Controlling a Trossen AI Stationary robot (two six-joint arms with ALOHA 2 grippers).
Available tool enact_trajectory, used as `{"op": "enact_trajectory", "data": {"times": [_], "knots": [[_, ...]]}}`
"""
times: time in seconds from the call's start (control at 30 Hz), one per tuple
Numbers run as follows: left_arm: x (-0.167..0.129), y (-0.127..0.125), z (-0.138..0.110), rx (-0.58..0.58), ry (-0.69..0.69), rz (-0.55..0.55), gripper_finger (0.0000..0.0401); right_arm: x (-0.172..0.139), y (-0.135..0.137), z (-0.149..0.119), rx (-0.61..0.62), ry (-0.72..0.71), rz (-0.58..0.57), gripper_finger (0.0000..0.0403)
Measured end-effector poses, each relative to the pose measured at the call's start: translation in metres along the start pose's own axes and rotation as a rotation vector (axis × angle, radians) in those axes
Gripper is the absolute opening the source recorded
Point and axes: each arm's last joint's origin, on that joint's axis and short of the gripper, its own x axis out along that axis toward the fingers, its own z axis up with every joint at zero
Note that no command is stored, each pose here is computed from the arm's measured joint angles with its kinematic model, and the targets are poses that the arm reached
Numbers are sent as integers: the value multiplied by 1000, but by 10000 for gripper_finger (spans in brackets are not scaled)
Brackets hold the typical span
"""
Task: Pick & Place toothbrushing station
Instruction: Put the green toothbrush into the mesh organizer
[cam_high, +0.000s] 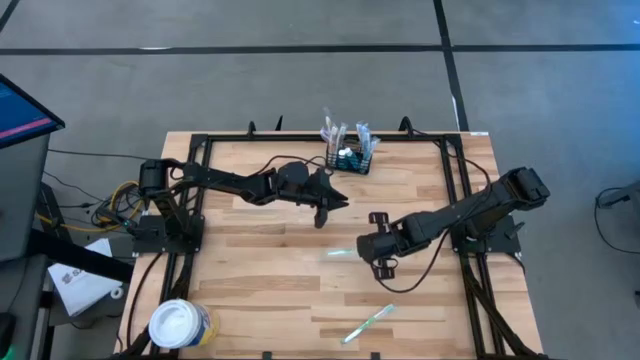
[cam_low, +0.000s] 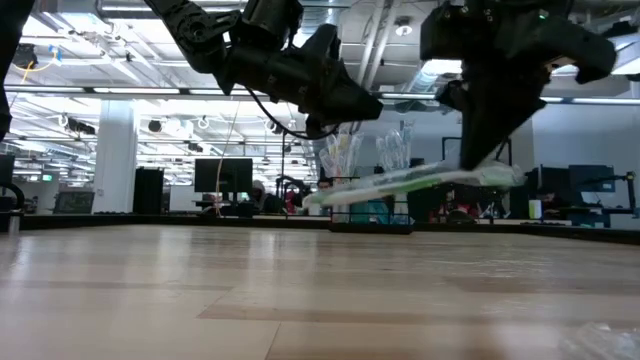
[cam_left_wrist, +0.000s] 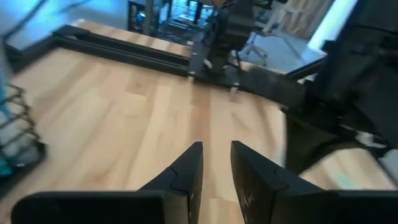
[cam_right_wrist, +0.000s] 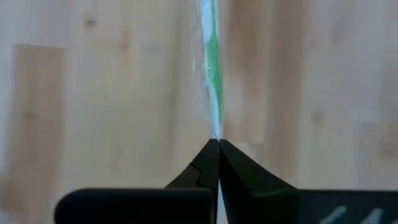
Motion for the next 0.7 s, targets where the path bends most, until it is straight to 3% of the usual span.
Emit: {"op": "enact_trajectory", "data": {"times": [0.23, 0.7], "knots": [[0, -2, 0, -103, 8, -58, 76, -16, -6, 10, -72, -15, -182, 0], [-1, -3, 0, -209, 38, -154, 76, -29, -13, 21, -223, -39, -406, 0]]}}
